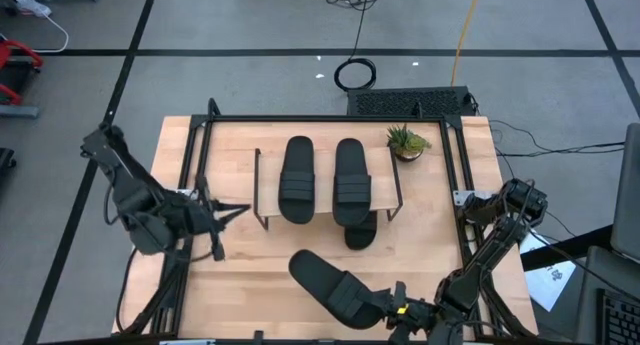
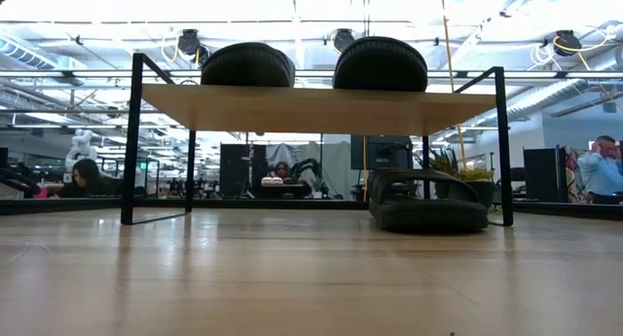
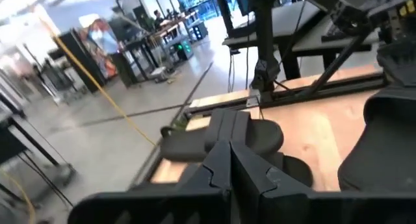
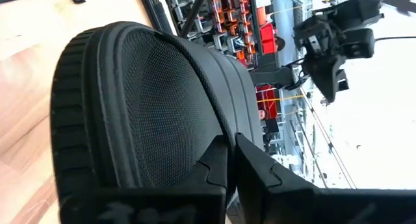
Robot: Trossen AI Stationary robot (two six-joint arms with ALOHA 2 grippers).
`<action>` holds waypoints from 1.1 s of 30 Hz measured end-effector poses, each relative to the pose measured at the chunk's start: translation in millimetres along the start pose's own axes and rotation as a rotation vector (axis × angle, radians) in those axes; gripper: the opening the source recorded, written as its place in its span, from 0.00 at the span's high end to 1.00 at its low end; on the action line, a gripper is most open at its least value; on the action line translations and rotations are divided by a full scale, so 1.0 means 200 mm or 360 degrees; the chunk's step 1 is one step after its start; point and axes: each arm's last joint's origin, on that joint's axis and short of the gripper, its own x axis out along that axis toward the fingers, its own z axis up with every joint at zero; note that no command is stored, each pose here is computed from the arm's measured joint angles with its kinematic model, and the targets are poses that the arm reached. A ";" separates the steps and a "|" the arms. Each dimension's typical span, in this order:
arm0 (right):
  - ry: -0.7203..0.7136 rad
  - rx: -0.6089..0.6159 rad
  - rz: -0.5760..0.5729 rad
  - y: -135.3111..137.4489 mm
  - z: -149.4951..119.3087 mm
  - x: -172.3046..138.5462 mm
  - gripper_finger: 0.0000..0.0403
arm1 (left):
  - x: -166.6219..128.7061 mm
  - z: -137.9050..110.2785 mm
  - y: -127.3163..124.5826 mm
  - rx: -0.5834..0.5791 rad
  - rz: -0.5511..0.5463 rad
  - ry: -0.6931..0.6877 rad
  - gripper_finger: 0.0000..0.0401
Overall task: Pick and place slides into the shelf
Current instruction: Put the black slide under the shelf
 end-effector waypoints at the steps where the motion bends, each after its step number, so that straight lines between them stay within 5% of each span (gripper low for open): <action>1: 0.0000 -0.0001 0.0000 0.00 0.00 0.00 1.00 | -0.01 -0.03 0.01 -0.0046 -0.0007 -0.0007 1.00; 9: 0.0005 0.0090 -0.0001 0.00 0.00 0.00 1.00 | -0.07 -0.30 0.06 -0.0321 0.0053 -0.0208 1.00; 18: 0.0046 0.0126 0.0038 0.03 -0.03 0.01 1.00 | -0.08 -0.58 0.06 -0.0350 -0.0062 -0.0527 1.00; 24: 0.0142 0.0280 0.0222 0.08 -0.13 0.12 1.00 | -0.08 -0.61 0.07 -0.0324 -0.0064 -0.0520 1.00; 33: 0.0373 0.0170 0.0115 0.23 -0.22 0.33 1.00 | -0.08 -0.61 0.07 -0.0319 -0.0068 -0.0518 0.99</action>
